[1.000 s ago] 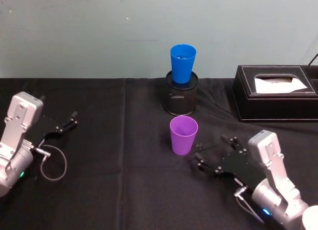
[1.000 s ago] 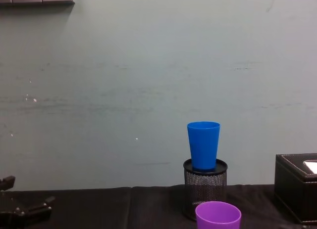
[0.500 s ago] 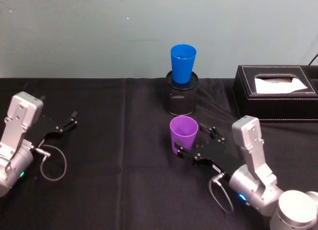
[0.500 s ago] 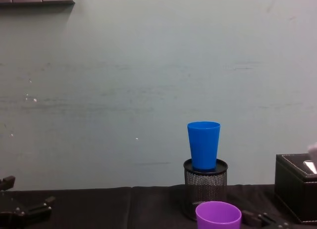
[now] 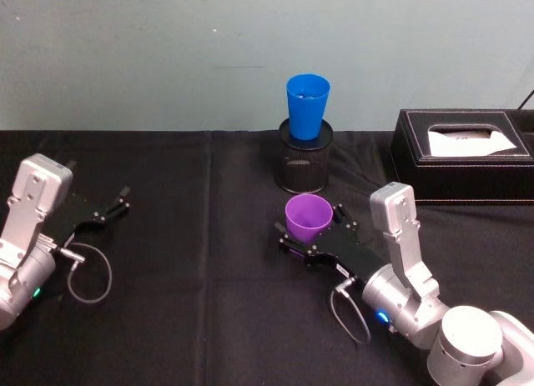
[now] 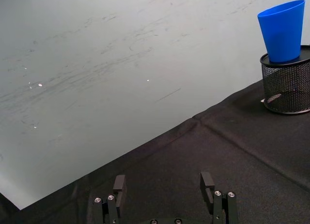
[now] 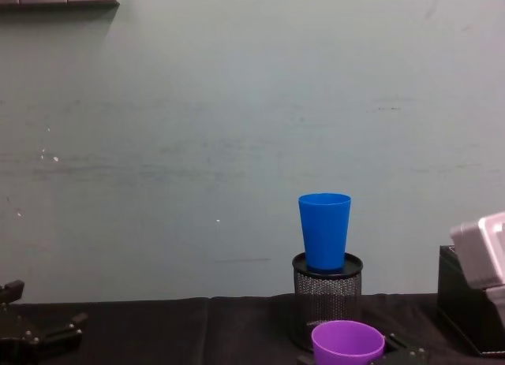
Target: Pick up one cup with a gripper and tap it against the other cup.
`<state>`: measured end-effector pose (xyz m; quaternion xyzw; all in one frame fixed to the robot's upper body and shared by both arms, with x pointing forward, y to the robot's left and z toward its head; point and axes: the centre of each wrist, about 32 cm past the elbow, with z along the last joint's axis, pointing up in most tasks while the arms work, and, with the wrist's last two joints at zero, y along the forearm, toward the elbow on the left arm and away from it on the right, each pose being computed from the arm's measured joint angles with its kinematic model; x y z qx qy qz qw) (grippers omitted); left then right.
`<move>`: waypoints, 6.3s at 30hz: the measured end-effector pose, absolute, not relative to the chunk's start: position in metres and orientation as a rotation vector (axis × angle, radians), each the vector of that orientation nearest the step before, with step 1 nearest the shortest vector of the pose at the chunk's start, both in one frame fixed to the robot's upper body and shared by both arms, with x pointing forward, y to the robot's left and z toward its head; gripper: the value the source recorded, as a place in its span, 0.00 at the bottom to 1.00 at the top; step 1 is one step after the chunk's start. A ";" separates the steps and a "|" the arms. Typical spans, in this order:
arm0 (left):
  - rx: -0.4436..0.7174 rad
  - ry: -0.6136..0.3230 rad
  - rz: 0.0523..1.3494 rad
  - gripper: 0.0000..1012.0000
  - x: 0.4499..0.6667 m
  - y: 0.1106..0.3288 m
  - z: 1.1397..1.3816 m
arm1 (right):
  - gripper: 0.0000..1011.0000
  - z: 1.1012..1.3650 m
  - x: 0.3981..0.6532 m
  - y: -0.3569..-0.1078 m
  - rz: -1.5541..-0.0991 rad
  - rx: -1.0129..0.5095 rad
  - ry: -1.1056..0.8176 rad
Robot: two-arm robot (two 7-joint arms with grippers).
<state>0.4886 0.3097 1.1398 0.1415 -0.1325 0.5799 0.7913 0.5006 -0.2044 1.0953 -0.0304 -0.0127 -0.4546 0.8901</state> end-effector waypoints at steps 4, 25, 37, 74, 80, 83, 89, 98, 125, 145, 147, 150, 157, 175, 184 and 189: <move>0.304 -0.285 1.248 0.99 0.489 0.310 1.140 | 0.95 1.094 0.502 -0.202 -0.949 -0.058 -0.030; 0.304 -0.285 1.248 0.99 0.489 0.310 1.140 | 0.72 1.120 0.498 -0.208 -0.971 -0.071 -0.018; 0.304 -0.285 1.248 0.99 0.489 0.310 1.140 | 0.72 1.183 0.489 -0.222 -0.991 -0.024 0.007; 0.304 -0.285 1.248 0.99 0.489 0.310 1.140 | 0.72 1.188 0.488 -0.223 -0.996 -0.024 0.008; 0.304 -0.285 1.248 0.99 0.489 0.310 1.140 | 0.72 1.188 0.488 -0.223 -0.996 -0.024 0.008; 0.304 -0.285 1.248 0.99 0.489 0.310 1.140 | 0.72 1.188 0.488 -0.223 -0.996 -0.024 0.008; 0.304 -0.285 1.248 0.99 0.489 0.310 1.140 | 0.72 1.188 0.488 -0.223 -0.996 -0.024 0.008; 0.305 -0.285 1.248 0.99 0.489 0.310 1.140 | 0.72 1.188 0.488 -0.223 -0.996 -0.024 0.008; 0.304 -0.285 1.248 0.99 0.489 0.310 1.140 | 0.72 1.188 0.488 -0.223 -0.996 -0.024 0.008; 0.305 -0.285 1.248 0.99 0.489 0.310 1.140 | 0.72 1.188 0.488 -0.223 -0.996 -0.024 0.008; 0.305 -0.285 1.248 0.99 0.489 0.310 1.140 | 0.72 1.188 0.488 -0.223 -0.996 -0.024 0.008; 0.304 -0.285 1.248 0.99 0.489 0.310 1.140 | 0.72 1.188 0.488 -0.223 -0.996 -0.024 0.008; 0.304 -0.285 1.248 0.99 0.489 0.310 1.140 | 0.72 1.188 0.488 -0.223 -0.996 -0.024 0.008; 0.304 -0.285 1.248 0.99 0.489 0.310 1.140 | 0.72 1.188 0.488 -0.223 -0.996 -0.024 0.008; 0.304 -0.285 1.248 0.99 0.489 0.310 1.140 | 0.72 1.188 0.488 -0.223 -0.996 -0.024 0.008; 0.304 -0.285 1.248 0.99 0.489 0.310 1.140 | 0.72 1.188 0.488 -0.223 -0.996 -0.024 0.008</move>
